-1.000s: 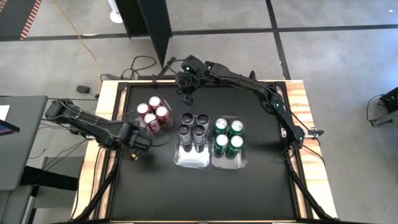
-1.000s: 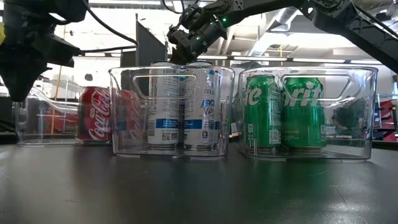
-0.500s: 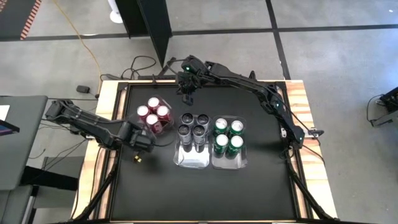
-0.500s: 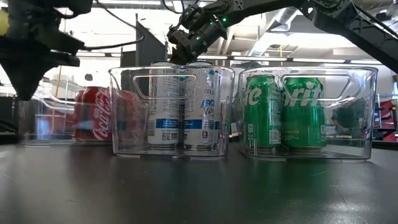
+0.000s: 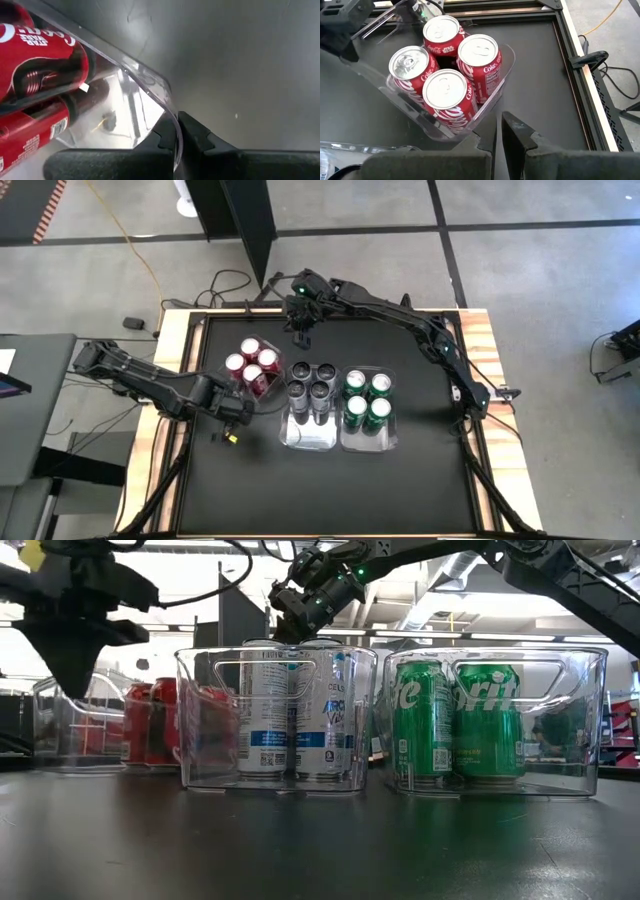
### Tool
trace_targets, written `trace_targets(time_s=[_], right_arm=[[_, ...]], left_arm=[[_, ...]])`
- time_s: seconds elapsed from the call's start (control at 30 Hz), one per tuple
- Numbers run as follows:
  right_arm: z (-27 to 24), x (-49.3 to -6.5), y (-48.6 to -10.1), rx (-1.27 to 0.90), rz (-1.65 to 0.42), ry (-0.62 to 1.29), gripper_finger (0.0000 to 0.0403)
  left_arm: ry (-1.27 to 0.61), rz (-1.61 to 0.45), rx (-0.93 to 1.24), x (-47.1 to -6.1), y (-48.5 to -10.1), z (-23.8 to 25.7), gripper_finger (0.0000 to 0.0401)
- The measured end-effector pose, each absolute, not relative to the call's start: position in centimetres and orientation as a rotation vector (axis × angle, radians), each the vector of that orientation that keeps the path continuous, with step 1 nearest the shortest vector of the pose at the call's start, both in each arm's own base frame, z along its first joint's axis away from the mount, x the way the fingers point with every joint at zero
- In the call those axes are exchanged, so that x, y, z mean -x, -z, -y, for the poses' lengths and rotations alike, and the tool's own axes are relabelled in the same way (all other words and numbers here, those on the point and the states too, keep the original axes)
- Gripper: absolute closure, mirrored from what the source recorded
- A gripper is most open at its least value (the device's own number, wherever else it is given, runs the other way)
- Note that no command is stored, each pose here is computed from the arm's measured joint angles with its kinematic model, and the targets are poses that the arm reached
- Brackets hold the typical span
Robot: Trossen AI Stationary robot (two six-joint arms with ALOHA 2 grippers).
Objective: Sort soda cans
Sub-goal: Adjust the left transparent bin
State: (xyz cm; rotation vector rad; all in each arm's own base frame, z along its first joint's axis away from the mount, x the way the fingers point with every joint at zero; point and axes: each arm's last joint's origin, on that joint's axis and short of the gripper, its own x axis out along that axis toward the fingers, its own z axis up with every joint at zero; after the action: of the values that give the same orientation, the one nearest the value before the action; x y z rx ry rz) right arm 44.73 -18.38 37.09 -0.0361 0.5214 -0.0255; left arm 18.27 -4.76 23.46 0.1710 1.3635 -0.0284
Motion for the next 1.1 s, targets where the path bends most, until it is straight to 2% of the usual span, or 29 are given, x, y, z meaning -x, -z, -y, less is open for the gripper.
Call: trace_targets(time_s=[0.53, 0.8, 1.1], right_arm=[[18.4, -44.7, -37.1, 0.036, -0.521, 0.026, 0.0355], [18.4, -44.7, -37.1, 0.036, -0.521, 0.026, 0.0355], [18.4, -44.7, -37.1, 0.036, -0.521, 0.026, 0.0355]], left_arm=[[0.001, -1.147, -0.063, -20.2, -23.9, 5.3, 0.0399], [-0.016, -1.176, -0.030, -21.1, -22.7, 5.6, 0.0399], [-0.003, -1.219, -0.047, -21.9, -21.4, 5.9, 0.0357]])
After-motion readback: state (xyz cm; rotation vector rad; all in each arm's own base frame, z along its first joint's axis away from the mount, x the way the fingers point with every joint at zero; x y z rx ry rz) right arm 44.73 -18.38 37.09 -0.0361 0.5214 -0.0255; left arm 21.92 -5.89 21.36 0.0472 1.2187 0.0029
